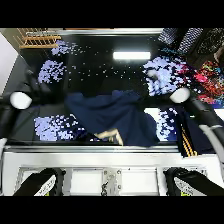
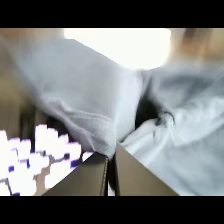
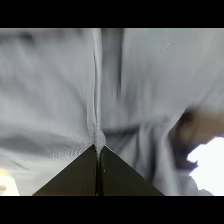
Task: Fold the clothes and pants, and hang the long-sleeved shirts on hangers.
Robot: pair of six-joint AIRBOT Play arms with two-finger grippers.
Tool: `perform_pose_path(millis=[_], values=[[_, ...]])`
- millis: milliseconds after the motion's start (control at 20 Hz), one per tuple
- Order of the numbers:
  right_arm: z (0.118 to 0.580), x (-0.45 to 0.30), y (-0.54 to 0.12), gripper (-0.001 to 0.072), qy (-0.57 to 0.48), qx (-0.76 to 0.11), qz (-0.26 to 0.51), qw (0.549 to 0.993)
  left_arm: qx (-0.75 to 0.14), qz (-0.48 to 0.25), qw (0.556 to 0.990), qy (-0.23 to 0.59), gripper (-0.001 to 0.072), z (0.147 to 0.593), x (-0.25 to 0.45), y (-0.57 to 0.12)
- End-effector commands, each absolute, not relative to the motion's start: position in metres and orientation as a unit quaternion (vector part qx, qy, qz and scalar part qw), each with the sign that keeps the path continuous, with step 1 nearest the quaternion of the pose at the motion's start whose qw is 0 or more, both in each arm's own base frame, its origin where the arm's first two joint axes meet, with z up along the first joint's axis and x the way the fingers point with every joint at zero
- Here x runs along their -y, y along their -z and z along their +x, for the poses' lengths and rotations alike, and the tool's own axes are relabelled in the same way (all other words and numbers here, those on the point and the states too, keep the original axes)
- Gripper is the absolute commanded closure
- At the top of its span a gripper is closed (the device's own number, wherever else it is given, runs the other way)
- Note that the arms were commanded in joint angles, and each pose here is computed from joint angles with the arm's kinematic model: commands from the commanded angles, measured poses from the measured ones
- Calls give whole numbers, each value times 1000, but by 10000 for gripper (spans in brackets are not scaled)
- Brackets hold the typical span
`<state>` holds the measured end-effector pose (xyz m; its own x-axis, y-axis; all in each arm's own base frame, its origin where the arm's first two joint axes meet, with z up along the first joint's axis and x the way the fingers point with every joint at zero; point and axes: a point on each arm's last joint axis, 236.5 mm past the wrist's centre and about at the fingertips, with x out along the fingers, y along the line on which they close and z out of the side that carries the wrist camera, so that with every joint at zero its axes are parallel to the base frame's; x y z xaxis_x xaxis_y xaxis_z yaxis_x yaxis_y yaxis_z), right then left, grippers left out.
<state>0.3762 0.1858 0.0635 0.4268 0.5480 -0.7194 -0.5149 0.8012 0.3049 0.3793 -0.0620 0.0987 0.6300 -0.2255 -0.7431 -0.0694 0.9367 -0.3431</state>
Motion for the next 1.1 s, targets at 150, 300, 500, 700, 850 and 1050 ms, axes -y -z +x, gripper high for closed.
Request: perform_pose_path(millis=[150, 300, 500, 700, 850, 1050], values=[[337, -134, -377, 695, -269, -79, -35, 959, -100, -170, 975, 102, 699, 304, 56, -383], [283, -119, -458, 696, -242, 48, -29, 969, -1, -161, 980, 118, 699, 241, 55, -450], [240, -111, -491, 696, -233, 107, -17, 966, 110, -161, 973, 127, 699, 183, 50, -503], [226, -109, -500, 696, -233, 122, -3, 965, 179, -166, 961, 127, 699, 167, 43, -533], [231, -109, -499, 696, -232, 119, 1, 965, 158, -172, 965, 120, 699, 204, 42, -526], [271, -111, -480, 696, -232, 76, 43, 969, 77, -184, 975, 102, 699, 305, 41, -482]])
